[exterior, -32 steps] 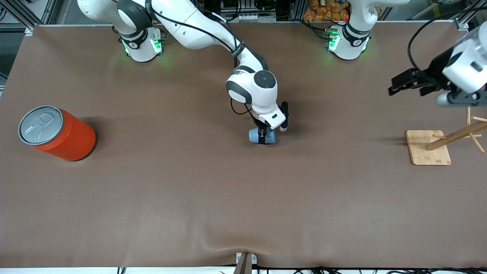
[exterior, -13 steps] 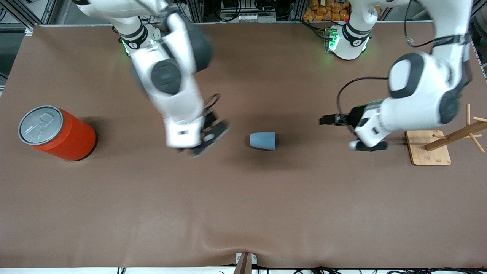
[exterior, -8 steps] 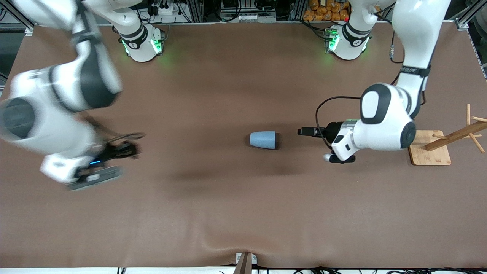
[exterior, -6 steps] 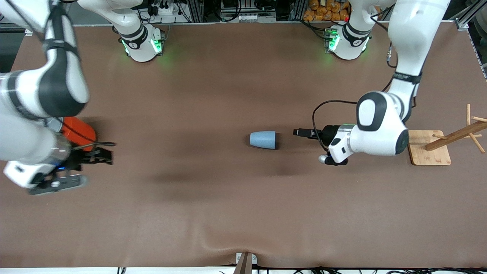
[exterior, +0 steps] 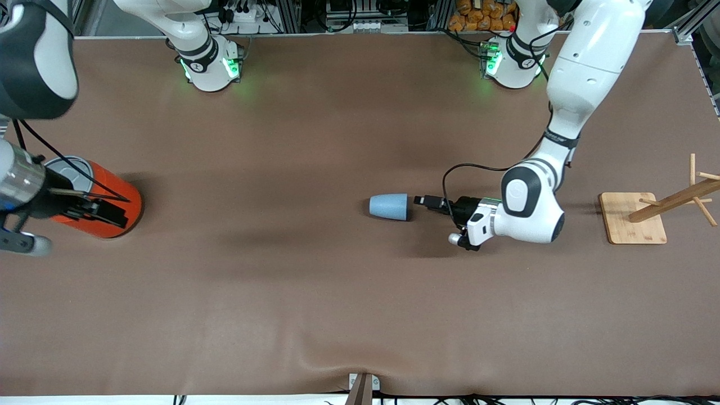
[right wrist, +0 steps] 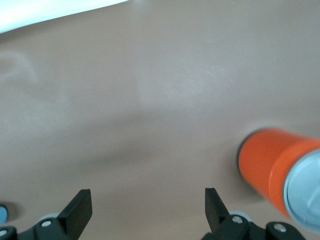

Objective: Flip cup
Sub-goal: 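Withdraw the right gripper while the left gripper reaches the cup's base, then close the left gripper on the lying blue cup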

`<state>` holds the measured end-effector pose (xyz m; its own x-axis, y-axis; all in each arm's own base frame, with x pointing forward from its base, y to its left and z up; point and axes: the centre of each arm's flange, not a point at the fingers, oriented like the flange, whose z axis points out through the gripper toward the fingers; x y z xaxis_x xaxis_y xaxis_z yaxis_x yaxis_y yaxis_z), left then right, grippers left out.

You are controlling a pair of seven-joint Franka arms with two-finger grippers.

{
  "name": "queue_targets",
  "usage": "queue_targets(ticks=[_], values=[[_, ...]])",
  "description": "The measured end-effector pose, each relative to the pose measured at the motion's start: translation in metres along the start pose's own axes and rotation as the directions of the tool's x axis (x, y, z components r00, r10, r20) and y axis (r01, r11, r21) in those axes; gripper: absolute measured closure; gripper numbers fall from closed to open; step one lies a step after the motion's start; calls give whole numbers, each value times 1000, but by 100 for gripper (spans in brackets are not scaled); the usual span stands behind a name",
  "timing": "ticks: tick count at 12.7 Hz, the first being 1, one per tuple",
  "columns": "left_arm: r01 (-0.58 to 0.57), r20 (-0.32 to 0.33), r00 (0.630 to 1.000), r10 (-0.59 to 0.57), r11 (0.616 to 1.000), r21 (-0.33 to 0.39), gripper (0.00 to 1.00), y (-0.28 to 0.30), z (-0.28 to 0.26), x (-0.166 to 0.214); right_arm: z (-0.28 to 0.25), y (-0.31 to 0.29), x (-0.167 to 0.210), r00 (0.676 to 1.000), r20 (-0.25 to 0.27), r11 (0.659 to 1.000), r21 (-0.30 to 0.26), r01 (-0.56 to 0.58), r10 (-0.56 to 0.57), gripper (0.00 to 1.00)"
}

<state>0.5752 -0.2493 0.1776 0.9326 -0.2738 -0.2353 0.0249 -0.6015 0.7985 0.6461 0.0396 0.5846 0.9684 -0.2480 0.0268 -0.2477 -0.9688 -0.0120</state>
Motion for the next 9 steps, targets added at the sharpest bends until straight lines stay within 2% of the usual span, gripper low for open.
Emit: queue_targets(ticks=[3,6,7,8,9], values=[[-13,-13,1000,13,999,-33,28,7,14,1,6,23,-35,996,-65,998,24,-53,55,0],[-38,-39,999,34,995,-92,31,1,23,2,-8,49,-74,996,-40,997,15,-79,79,0],[-38,-41,999,34,993,-109,31,-3,29,2,-18,64,-77,994,-46,995,17,-97,97,0],[-33,-40,999,29,992,-121,37,-7,36,2,-28,87,-74,993,-63,995,26,-98,100,0],[-25,-38,999,20,991,-131,37,-9,42,1,-35,109,-70,995,-71,997,41,-69,72,0]])
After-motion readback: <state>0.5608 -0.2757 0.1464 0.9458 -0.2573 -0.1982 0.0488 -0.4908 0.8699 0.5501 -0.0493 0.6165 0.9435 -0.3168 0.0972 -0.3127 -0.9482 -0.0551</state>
